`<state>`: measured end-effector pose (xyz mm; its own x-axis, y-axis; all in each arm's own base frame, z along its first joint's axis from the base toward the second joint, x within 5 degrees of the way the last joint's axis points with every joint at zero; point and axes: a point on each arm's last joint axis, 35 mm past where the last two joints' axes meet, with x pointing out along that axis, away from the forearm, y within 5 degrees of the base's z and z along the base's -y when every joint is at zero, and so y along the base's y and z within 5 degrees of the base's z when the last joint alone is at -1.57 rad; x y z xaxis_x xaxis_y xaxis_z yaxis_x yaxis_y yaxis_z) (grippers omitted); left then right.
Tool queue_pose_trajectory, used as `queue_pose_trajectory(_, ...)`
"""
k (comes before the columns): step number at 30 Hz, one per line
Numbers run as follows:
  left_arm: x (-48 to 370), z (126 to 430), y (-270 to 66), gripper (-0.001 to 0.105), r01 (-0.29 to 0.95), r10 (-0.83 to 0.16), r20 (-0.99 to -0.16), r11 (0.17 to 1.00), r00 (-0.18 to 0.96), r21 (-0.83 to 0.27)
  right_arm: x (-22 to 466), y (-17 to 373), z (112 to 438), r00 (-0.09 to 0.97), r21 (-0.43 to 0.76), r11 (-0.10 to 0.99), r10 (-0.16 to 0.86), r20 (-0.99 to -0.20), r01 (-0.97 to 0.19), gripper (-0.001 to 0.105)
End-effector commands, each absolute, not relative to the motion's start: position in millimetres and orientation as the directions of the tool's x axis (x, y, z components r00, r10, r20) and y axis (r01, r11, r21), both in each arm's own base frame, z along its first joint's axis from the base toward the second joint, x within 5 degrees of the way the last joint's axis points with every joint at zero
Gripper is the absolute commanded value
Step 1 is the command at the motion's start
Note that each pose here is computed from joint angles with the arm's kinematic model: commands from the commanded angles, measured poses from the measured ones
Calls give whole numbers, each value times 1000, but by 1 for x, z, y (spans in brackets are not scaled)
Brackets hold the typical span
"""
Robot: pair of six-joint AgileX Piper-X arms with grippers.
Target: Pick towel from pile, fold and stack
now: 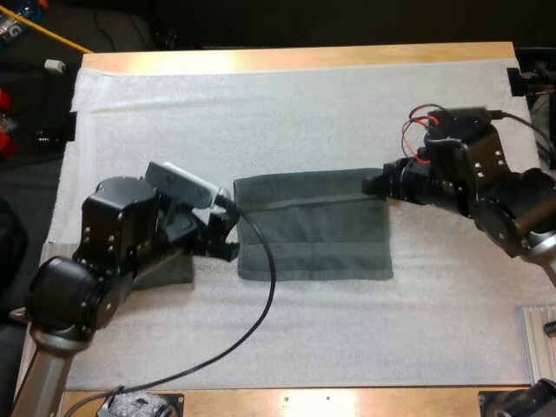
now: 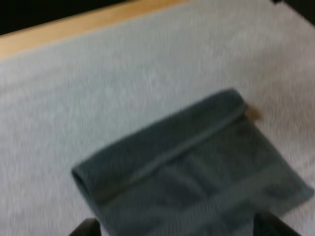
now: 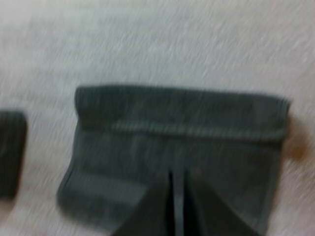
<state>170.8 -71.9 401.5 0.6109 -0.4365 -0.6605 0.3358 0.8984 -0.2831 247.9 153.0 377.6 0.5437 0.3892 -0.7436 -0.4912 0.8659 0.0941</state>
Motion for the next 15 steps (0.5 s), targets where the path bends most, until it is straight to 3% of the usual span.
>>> queue_pose_trajectory(1, 165, 402, -70, 60, 325, -439, -676, 898, 592, -298, 242, 160, 378, 498, 125, 830, 439, -747, -544, 0)
queue_pose_trajectory(5, 162, 399, -69, 60, 323, -445, -701, 894, 557, -310, 239, 181, 369, 455, 124, 795, 459, -763, -594, 0)
queue_pose_trajectory(15, 162, 399, -69, 60, 321, -443, -706, 895, 553, -310, 276, 222, 296, 341, 110, 797, 373, -863, -595, 0)
